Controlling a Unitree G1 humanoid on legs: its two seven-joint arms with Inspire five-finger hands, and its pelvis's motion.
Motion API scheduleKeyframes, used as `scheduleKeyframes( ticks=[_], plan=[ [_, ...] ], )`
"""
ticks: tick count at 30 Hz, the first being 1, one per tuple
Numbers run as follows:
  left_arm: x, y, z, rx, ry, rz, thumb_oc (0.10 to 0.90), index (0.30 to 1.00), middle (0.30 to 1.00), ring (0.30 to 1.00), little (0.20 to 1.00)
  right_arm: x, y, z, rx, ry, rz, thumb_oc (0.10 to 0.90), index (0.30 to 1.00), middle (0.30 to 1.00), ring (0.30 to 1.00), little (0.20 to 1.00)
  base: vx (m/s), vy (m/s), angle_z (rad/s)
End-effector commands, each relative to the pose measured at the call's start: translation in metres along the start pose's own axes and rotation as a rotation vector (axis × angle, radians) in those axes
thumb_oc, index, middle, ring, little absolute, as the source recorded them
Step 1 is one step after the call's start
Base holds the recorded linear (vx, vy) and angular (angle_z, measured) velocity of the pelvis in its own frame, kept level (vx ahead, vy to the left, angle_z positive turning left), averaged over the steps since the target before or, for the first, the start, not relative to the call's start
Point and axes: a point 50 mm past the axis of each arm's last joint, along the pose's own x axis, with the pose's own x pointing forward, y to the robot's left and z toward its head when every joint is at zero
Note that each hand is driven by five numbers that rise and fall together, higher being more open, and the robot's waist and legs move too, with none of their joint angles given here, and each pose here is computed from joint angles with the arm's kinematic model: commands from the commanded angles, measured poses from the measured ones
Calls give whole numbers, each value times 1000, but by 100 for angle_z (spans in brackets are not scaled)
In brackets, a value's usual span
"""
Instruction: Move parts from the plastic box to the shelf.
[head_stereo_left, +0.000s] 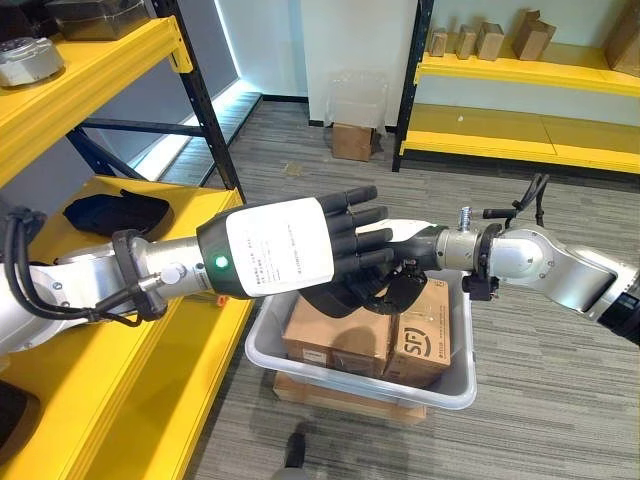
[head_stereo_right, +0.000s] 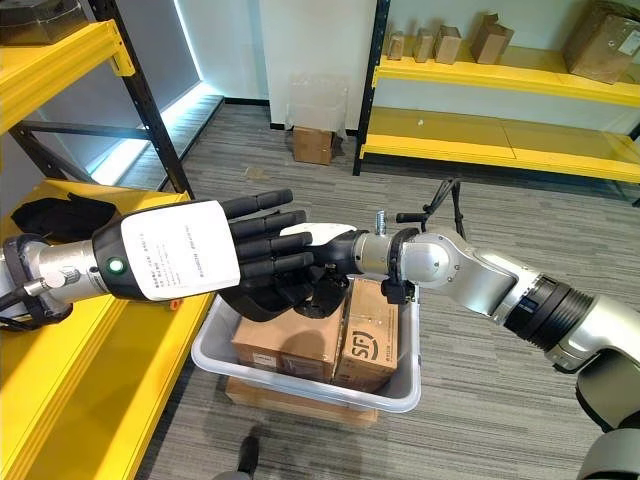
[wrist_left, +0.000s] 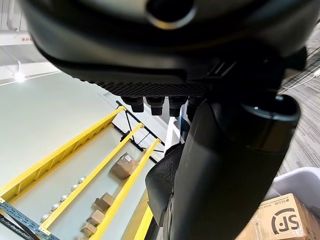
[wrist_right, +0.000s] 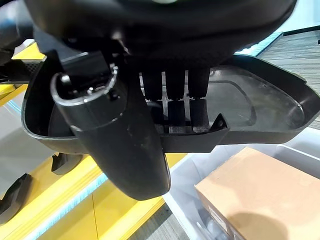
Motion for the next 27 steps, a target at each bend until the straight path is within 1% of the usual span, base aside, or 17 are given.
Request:
scheduleKeyframes(
  ticks=[1, 10, 16, 19, 20, 22, 24, 27],
  plan=[
    [-8, 7, -22, 45, 133, 58, 900, 1000, 1000, 1000, 1000, -8, -36, 30, -41, -159, -156, 400, 300, 300, 300, 300, 5, 8, -4],
    [-14, 2, -14, -58, 215, 79, 900, 1000, 1000, 1000, 1000, -14, -36, 26, -24, -145, -177, 400, 300, 300, 300, 300, 0, 0, 0],
    [-18, 2, -6, -183, 315, 140, 900, 1000, 1000, 1000, 1000, -16, -33, 23, 0, -136, -190, 400, 300, 300, 300, 300, 0, 0, 0],
    [-19, -19, 3, -309, 413, 164, 900, 1000, 1000, 1000, 1000, -15, -35, 25, -2, -149, -211, 400, 300, 300, 300, 300, 0, 0, 0],
    [-17, -21, 5, -314, 412, 169, 900, 1000, 1000, 1000, 1000, -15, -36, 26, -2, -155, -214, 400, 300, 300, 300, 300, 0, 0, 0],
    [-13, -36, 12, -371, 444, 159, 900, 1000, 1000, 1000, 1000, -13, -39, 31, -17, -180, -229, 400, 300, 300, 300, 300, 0, 0, 0],
    [-10, -44, 15, -411, 470, 165, 900, 1000, 1000, 1000, 1000, -10, -40, 33, -11, -199, -242, 400, 300, 300, 300, 300, 0, 0, 0],
    [-2, -49, 18, -418, 440, 152, 900, 1000, 1000, 1000, 1000, -3, -41, 39, -14, -232, -241, 400, 300, 300, 300, 300, 7, 2, -1]
  ],
)
